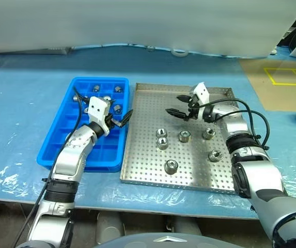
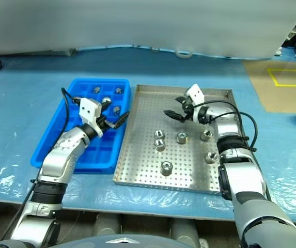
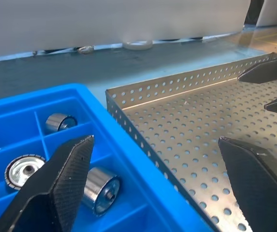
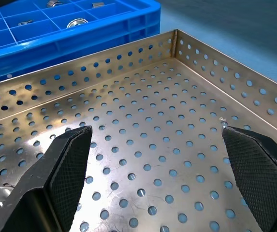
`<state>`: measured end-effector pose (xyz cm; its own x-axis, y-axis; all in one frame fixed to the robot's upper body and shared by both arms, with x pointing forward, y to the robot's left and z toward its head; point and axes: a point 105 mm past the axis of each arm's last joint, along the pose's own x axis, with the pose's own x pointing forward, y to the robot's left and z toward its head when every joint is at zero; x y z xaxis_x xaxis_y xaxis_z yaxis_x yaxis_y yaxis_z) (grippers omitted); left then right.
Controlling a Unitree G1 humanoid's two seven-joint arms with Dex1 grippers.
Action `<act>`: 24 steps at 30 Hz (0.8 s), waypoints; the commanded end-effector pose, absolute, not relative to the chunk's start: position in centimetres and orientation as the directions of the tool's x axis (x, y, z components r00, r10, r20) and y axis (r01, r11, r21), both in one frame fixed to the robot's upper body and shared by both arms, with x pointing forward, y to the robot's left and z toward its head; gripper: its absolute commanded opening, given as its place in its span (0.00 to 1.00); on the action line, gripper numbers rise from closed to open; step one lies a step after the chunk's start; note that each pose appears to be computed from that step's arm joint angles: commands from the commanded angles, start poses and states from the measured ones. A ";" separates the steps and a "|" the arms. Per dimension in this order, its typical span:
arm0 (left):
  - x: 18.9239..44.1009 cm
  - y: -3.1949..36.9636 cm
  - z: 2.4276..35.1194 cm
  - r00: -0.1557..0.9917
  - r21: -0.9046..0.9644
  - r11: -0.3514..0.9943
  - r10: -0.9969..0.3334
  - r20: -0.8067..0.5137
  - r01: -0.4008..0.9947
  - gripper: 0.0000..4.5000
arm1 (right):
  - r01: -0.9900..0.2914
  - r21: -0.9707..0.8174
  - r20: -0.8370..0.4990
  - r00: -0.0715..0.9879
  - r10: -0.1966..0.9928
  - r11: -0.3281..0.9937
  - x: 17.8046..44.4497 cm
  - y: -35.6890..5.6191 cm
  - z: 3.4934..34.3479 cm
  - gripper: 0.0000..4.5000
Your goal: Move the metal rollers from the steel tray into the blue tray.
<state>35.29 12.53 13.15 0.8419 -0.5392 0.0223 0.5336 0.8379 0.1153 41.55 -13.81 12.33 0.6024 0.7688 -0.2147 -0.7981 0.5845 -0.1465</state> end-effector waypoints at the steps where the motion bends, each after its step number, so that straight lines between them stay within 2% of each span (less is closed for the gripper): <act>1: 33.9 11.9 14.1 0.792 0.134 0.790 -0.608 0.048 0.598 1.00 | -0.791 -0.187 -0.195 0.611 0.767 0.583 41.7 -13.9 13.2 0.99; 11: 33.5 12.1 13.6 0.783 0.099 0.782 -0.621 0.032 0.616 1.00 | -0.810 -0.189 -0.215 0.586 0.781 0.556 41.7 -13.3 13.0 0.99; 15: 33.9 12.0 13.2 0.766 0.081 0.762 -0.643 -0.014 0.642 1.00 | -0.798 -0.193 -0.223 0.602 0.767 0.571 41.6 -14.1 12.7 0.99; 18: 34.6 11.9 12.5 0.729 0.089 0.724 -0.679 -0.087 0.684 1.00 | -0.792 -0.202 -0.242 0.610 0.755 0.576 41.4 -14.6 12.3 0.99; 24: 35.9 11.1 14.2 0.572 0.134 0.556 -0.806 -0.153 0.820 1.00 | -0.753 -0.197 -0.244 0.658 0.712 0.628 41.2 -16.6 12.1 0.99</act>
<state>35.68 11.33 12.86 0.6225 -0.7668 -0.1564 0.7822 0.6160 0.0933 40.96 -15.98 10.45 0.6317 0.7187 -0.2904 -0.7728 0.6135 -0.1625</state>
